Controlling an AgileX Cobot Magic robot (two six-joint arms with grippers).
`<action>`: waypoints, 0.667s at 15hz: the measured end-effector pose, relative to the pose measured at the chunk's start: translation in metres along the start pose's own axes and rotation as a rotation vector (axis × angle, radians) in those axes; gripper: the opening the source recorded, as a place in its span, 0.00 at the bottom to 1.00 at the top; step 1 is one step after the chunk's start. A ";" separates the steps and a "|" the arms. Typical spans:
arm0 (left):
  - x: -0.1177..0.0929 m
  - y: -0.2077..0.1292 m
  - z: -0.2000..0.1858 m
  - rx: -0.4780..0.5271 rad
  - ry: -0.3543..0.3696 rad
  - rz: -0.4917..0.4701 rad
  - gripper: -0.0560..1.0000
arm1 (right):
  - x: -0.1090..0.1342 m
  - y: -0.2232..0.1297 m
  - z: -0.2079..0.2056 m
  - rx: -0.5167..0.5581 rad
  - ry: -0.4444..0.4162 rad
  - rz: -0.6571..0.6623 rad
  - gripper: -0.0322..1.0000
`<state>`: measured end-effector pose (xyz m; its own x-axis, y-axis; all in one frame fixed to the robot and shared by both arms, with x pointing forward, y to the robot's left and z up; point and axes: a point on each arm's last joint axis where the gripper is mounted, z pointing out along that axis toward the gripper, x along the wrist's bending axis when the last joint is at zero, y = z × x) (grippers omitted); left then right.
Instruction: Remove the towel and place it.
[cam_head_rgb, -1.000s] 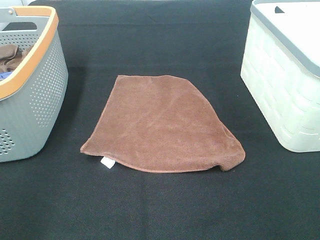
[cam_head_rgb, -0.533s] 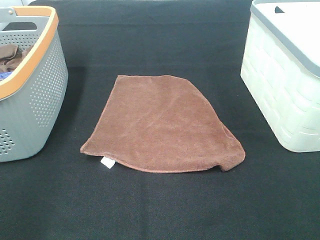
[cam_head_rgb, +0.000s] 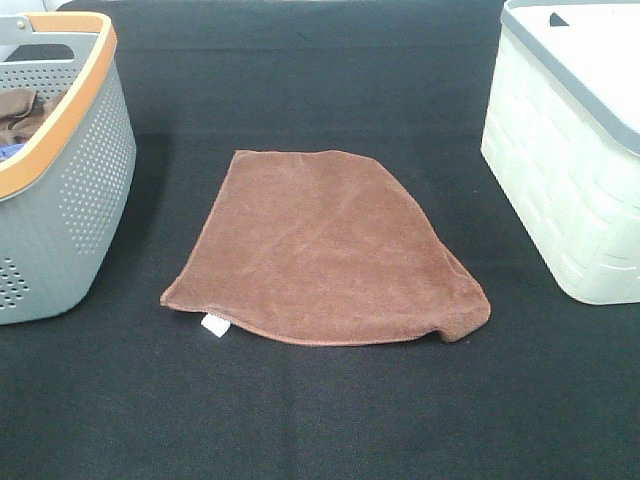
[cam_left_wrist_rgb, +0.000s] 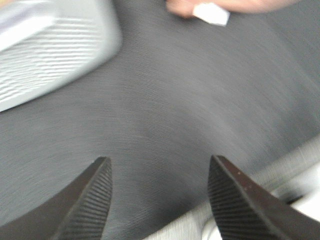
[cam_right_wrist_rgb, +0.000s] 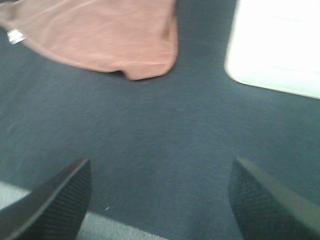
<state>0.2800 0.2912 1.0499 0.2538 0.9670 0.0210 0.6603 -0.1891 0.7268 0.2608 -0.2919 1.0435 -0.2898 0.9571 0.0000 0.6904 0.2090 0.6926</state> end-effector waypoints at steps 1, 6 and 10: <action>0.002 -0.004 -0.007 -0.052 0.043 -0.036 0.58 | -0.001 -0.001 -0.001 -0.007 -0.045 0.047 0.73; -0.002 -0.028 -0.038 -0.294 0.190 -0.122 0.58 | 0.001 -0.017 -0.019 -0.174 -0.198 0.173 0.73; -0.003 -0.029 -0.039 -0.302 0.194 -0.123 0.58 | 0.003 -0.023 -0.024 -0.231 -0.205 0.169 0.73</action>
<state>0.2327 0.3007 1.0556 0.0278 0.9992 0.0296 0.4322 -0.0387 0.9010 0.2279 -0.2989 1.0449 -0.0290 0.9996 0.0000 0.5426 0.0157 0.8399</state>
